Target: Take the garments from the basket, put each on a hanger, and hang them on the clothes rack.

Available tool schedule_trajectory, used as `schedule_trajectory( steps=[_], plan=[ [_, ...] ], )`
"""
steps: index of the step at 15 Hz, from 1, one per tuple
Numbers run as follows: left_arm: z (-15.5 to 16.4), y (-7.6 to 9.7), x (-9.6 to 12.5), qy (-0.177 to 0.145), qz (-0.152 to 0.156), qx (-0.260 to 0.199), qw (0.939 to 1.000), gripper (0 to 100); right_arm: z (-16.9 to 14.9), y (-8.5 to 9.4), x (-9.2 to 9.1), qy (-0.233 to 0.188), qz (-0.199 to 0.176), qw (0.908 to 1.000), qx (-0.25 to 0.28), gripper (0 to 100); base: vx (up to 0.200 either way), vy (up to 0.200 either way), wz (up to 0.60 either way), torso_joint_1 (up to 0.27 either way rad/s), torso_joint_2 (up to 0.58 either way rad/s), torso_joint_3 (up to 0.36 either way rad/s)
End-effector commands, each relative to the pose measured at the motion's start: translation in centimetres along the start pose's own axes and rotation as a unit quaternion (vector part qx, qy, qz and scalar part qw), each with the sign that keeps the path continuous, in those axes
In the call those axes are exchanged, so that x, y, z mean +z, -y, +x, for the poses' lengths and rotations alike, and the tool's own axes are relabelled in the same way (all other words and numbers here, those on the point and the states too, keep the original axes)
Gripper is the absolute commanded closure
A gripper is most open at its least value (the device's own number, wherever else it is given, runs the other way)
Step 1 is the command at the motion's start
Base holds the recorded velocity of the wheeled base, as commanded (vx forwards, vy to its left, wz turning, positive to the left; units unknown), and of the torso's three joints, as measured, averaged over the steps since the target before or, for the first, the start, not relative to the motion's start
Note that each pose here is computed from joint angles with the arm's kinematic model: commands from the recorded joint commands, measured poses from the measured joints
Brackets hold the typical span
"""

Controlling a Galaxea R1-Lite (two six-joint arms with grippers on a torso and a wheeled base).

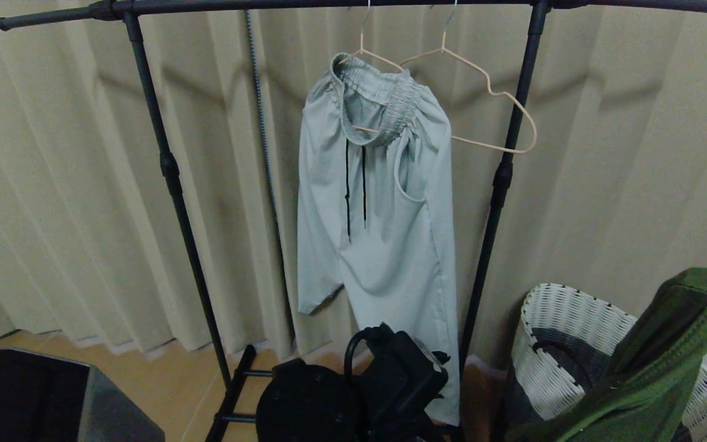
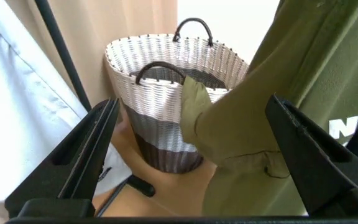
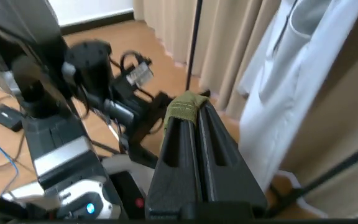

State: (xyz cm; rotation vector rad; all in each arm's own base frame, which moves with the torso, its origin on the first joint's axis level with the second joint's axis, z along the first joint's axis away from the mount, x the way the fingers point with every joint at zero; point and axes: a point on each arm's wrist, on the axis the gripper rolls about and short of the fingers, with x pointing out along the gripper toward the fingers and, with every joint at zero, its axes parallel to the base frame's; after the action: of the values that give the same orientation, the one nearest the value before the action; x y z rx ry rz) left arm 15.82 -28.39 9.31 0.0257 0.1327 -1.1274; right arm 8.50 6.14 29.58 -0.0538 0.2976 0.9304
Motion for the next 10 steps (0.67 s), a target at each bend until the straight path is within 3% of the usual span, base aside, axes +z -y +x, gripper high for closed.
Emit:
schedule_trajectory(
  steps=[1,4,5,7,10],
  plan=[
    [0.0,0.2,1.8,0.015,0.001,-0.012,0.9998,0,-1.2,-0.4,-0.2,0.009,-0.004,0.9999,-0.005,100,0.0,0.0,0.0,0.0,0.0,0.0],
    [0.1,0.7,3.5,0.005,0.0,-0.049,0.9988,0,-2.9,-1.1,-0.2,0.011,-0.006,0.9999,-0.006,100,0.0,0.0,0.0,0.0,0.0,0.0],
    [0.8,1.7,4.4,-0.004,-0.003,-0.073,0.9973,0,-3.8,-1.5,-0.4,0.006,-0.007,0.9999,-0.004,100,0.0,0.0,0.0,0.0,0.0,0.0],
    [0.7,2.9,4.4,-0.018,-0.003,-0.09,0.9958,0,-3.6,-1.4,-0.7,0.002,-0.013,0.9999,-0.005,100,0.0,0.0,0.0,0.0,0.0,0.0],
    [-0.5,3.2,3.7,-0.038,-0.004,-0.098,0.9945,0,-3.4,-1.3,-0.9,-0.003,-0.011,0.9999,-0.005,100,0.0,0.0,0.0,0.0,0.0,0.0]
  ],
)
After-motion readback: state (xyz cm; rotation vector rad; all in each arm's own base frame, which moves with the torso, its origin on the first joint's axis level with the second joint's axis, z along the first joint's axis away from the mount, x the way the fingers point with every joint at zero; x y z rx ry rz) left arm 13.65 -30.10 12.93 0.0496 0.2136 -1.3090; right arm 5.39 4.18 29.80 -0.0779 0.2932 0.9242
